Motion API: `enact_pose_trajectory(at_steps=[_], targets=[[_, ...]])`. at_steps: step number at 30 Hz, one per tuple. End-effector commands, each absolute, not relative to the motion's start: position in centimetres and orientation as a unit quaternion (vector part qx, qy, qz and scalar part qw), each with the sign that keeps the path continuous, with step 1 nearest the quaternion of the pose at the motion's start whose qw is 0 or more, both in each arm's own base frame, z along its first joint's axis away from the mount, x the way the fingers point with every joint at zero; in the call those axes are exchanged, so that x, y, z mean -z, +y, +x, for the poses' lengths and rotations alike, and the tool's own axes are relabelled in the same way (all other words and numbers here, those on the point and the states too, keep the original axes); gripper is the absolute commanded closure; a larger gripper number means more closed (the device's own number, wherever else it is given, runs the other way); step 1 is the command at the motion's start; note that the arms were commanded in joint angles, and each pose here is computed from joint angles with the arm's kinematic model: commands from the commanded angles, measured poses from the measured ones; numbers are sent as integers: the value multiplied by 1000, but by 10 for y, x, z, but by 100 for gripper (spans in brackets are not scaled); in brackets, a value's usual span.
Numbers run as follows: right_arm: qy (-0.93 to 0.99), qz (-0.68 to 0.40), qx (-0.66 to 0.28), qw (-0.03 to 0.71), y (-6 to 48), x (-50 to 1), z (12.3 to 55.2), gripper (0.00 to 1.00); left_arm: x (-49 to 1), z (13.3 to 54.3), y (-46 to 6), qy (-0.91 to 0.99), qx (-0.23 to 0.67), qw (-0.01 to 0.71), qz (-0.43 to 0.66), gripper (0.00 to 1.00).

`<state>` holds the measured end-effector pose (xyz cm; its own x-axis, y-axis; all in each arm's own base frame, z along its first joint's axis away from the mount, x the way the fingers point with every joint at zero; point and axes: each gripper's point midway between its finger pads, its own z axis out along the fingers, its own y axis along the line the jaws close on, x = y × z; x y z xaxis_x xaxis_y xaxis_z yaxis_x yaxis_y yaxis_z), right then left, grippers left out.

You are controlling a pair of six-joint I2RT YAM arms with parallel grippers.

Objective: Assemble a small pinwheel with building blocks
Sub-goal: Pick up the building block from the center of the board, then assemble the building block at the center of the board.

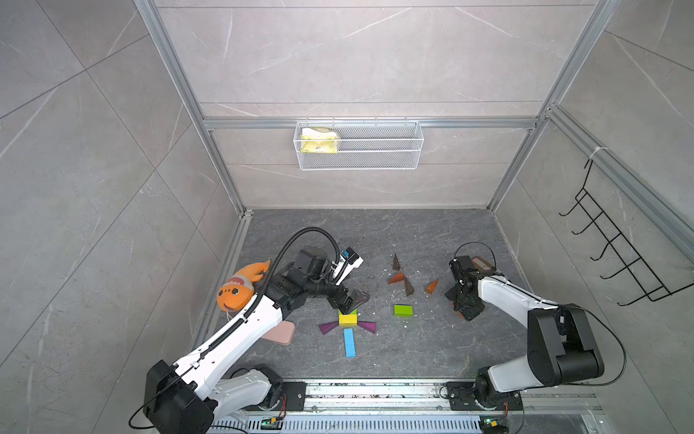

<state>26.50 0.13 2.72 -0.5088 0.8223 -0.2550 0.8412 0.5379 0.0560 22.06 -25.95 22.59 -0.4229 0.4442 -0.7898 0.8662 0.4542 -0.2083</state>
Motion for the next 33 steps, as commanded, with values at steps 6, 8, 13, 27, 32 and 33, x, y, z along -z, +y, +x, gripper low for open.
enact_pose_trajectory(at_steps=[6, 8, 13, 27, 32, 33], targets=[[886, 442, 30, 135, 2, -35, 263, 41, -233, 220, -262, 772, 320, 344, 430, 0], [900, 410, 22, 147, 3, -45, 265, 42, -233, 219, -261, 771, 319, 343, 431, 0], [950, 265, -60, 150, 41, -63, 273, 44, -235, 217, -258, 782, 323, 335, 415, 0], [992, -13, -46, 113, 125, -100, 229, 48, -212, 190, -241, 826, 350, 277, 343, 0], [993, -38, -36, 109, 137, -93, 209, 48, -206, 205, -225, 853, 305, 282, 317, 0], [993, -37, -39, 110, 140, -91, 207, 48, -205, 208, -222, 855, 303, 283, 310, 0]])
